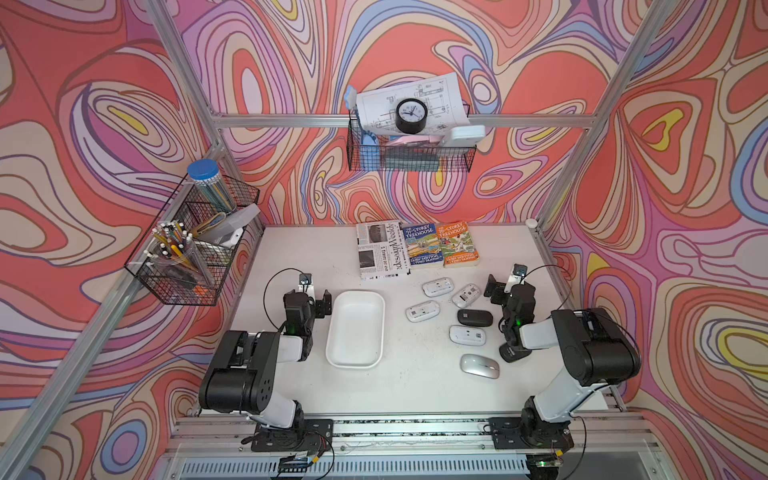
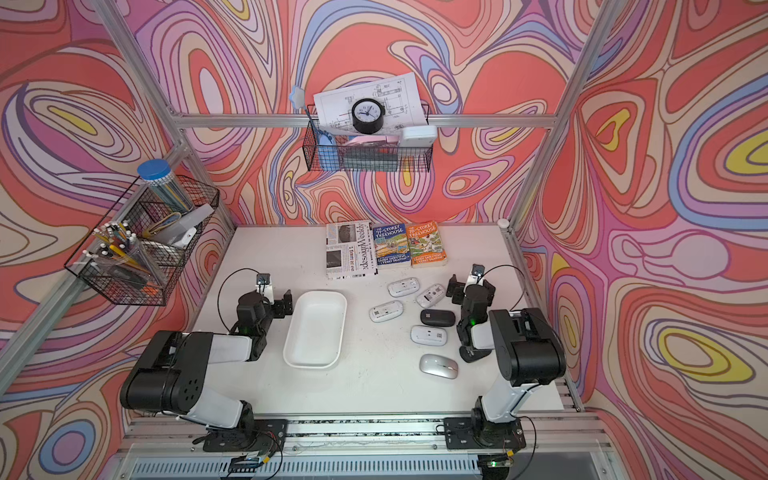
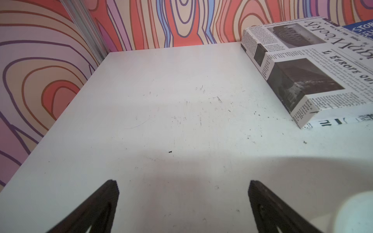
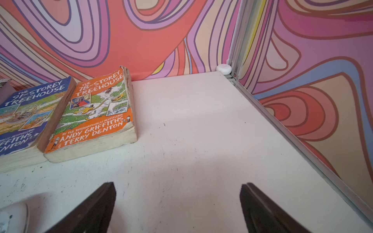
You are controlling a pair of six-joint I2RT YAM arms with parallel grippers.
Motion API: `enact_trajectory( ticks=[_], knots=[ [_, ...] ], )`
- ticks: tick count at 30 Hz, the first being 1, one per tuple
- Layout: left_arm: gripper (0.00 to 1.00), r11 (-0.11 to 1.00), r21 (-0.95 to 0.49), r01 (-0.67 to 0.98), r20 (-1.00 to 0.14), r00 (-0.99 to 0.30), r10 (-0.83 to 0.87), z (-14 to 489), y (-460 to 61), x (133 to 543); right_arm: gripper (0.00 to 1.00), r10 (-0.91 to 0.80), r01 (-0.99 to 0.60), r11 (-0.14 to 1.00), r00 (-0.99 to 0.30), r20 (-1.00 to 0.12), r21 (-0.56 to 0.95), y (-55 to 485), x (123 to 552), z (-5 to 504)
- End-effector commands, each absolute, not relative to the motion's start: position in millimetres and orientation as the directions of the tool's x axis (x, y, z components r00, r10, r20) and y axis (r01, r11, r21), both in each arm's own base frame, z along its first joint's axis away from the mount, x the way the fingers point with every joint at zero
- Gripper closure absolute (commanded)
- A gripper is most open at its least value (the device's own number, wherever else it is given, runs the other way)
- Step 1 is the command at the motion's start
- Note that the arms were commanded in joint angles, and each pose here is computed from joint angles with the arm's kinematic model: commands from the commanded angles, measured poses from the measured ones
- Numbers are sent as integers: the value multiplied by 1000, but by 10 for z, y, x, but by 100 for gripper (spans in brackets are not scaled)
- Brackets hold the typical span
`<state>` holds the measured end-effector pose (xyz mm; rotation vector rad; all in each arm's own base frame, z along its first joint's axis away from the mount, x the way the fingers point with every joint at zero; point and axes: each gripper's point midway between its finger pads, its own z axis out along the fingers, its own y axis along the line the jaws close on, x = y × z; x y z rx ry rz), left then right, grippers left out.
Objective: Put the mouse in the storage box
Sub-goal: Pick up the mouse from the center of the board.
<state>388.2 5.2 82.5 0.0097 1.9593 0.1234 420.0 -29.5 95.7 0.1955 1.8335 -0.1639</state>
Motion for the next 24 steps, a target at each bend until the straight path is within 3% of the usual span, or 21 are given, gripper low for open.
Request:
enact_trajectory(
  ticks=[1, 24],
  knots=[
    [1, 995, 81, -56, -932, -359, 55, 888, 57, 3922, 2, 46, 206, 979, -254, -966, -7, -261, 4233, 990],
    [2, 995, 83, -49, -930, -362, 60, 887, 49, 3930, 2, 48, 207, 978, -254, -966, -6, -264, 4232, 990]
  ],
)
